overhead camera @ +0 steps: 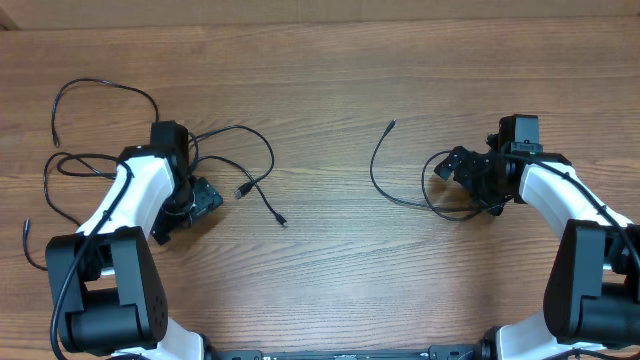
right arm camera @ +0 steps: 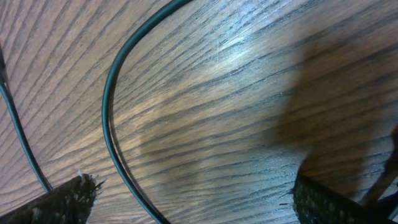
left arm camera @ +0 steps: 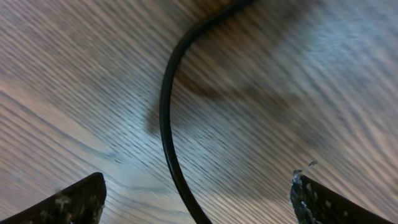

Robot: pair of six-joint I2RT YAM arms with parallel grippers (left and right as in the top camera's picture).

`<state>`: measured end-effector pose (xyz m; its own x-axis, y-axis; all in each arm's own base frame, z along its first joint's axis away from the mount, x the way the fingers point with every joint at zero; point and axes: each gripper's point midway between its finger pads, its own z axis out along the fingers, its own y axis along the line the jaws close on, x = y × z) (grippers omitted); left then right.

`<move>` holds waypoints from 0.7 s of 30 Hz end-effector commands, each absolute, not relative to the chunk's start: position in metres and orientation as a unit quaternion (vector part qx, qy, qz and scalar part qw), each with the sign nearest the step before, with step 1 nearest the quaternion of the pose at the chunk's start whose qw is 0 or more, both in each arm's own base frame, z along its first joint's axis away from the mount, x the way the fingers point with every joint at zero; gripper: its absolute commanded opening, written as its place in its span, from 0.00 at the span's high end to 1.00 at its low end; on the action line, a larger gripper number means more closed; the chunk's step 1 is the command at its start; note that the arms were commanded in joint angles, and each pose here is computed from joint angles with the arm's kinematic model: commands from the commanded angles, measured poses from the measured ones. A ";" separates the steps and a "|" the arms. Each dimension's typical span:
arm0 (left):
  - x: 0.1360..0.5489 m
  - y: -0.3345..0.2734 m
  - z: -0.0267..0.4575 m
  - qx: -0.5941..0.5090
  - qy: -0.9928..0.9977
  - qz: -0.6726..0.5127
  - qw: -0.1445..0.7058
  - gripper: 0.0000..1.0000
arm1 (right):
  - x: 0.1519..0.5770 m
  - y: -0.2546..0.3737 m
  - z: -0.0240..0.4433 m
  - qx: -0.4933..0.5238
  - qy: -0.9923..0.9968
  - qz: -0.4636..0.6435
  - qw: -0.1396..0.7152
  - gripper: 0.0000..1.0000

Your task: Untangle cables

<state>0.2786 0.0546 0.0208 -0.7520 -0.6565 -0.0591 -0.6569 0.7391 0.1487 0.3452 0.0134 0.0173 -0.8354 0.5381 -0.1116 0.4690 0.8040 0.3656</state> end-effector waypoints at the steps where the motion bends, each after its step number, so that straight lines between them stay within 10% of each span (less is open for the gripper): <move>1: 0.276 0.074 0.022 -0.351 0.926 0.135 0.016 0.03 | 0.348 0.016 0.021 0.264 0.943 0.171 0.111 0.00; 14: 0.277 0.077 0.011 -0.353 0.925 0.138 0.032 0.20 | 0.351 0.020 0.023 0.260 0.941 0.182 0.116 0.00; 21: 0.286 0.065 0.009 -0.300 0.948 0.099 0.031 0.00 | 0.351 0.018 0.023 0.261 0.942 0.178 0.117 0.00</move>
